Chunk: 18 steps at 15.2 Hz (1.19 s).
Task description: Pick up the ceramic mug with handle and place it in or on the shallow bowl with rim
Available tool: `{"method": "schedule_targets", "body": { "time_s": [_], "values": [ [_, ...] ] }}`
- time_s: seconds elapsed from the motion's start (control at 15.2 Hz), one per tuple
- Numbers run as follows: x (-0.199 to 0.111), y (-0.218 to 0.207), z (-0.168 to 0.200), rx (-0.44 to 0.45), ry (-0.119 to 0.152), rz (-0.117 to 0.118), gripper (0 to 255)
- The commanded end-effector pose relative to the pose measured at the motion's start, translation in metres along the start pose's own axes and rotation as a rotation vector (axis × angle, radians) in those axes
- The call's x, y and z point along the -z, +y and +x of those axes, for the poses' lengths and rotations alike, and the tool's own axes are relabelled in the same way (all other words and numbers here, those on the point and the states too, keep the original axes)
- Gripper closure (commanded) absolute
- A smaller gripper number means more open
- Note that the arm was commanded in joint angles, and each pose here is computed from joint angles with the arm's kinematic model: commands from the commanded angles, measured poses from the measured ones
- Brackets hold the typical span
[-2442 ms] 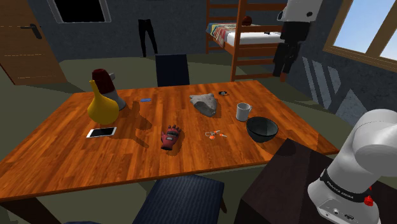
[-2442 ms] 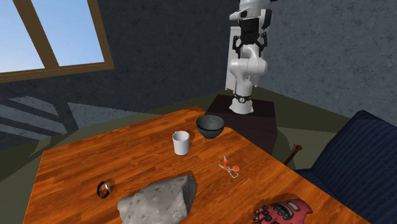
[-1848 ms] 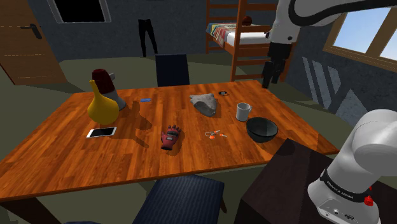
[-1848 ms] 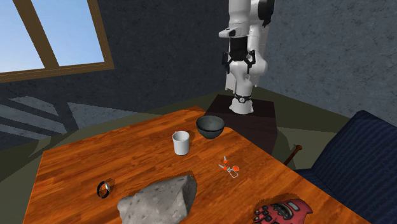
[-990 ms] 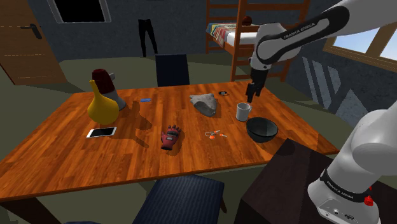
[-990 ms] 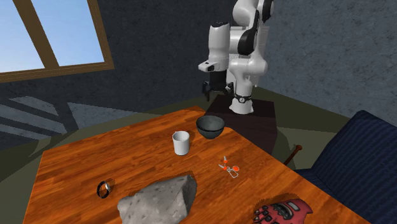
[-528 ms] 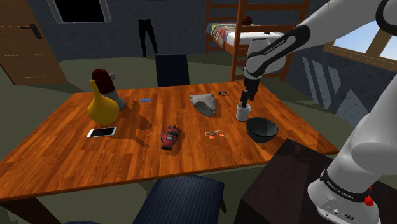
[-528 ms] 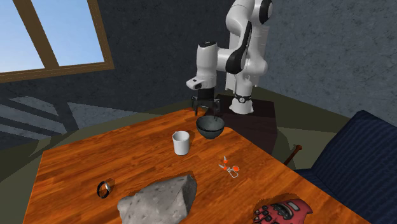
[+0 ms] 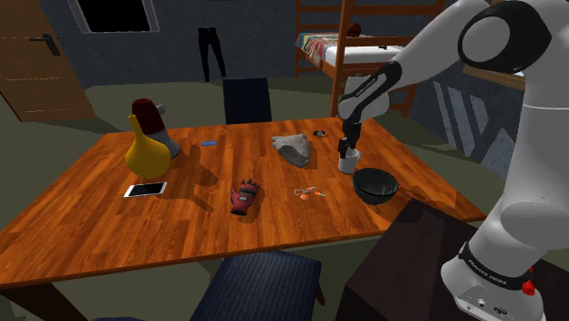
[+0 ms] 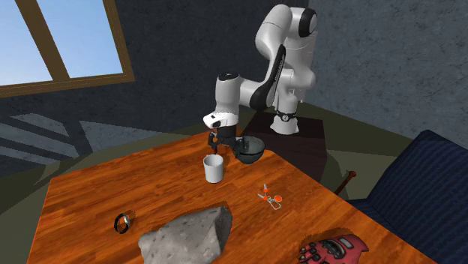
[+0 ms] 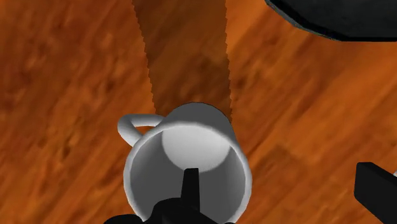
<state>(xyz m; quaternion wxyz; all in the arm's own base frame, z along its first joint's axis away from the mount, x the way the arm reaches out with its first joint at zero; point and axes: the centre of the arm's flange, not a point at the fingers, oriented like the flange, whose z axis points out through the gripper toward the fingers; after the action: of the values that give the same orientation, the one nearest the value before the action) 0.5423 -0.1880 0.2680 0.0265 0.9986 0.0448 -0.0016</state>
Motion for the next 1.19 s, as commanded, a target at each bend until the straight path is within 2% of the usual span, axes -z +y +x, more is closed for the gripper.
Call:
{"method": "schedule_targets", "body": {
  "time_s": [0.0, 0.53, 1.06, 1.12],
  "values": [
    [-0.019, 0.011, 0.011, 0.006, 0.001, -0.01, 0],
    [-0.059, 0.011, 0.011, 0.006, 0.001, -0.01, 0],
    [-0.059, 0.011, 0.011, 0.006, 0.001, -0.01, 0],
    [-0.059, 0.011, 0.011, 0.006, 0.001, -0.01, 255]
  ]
}}
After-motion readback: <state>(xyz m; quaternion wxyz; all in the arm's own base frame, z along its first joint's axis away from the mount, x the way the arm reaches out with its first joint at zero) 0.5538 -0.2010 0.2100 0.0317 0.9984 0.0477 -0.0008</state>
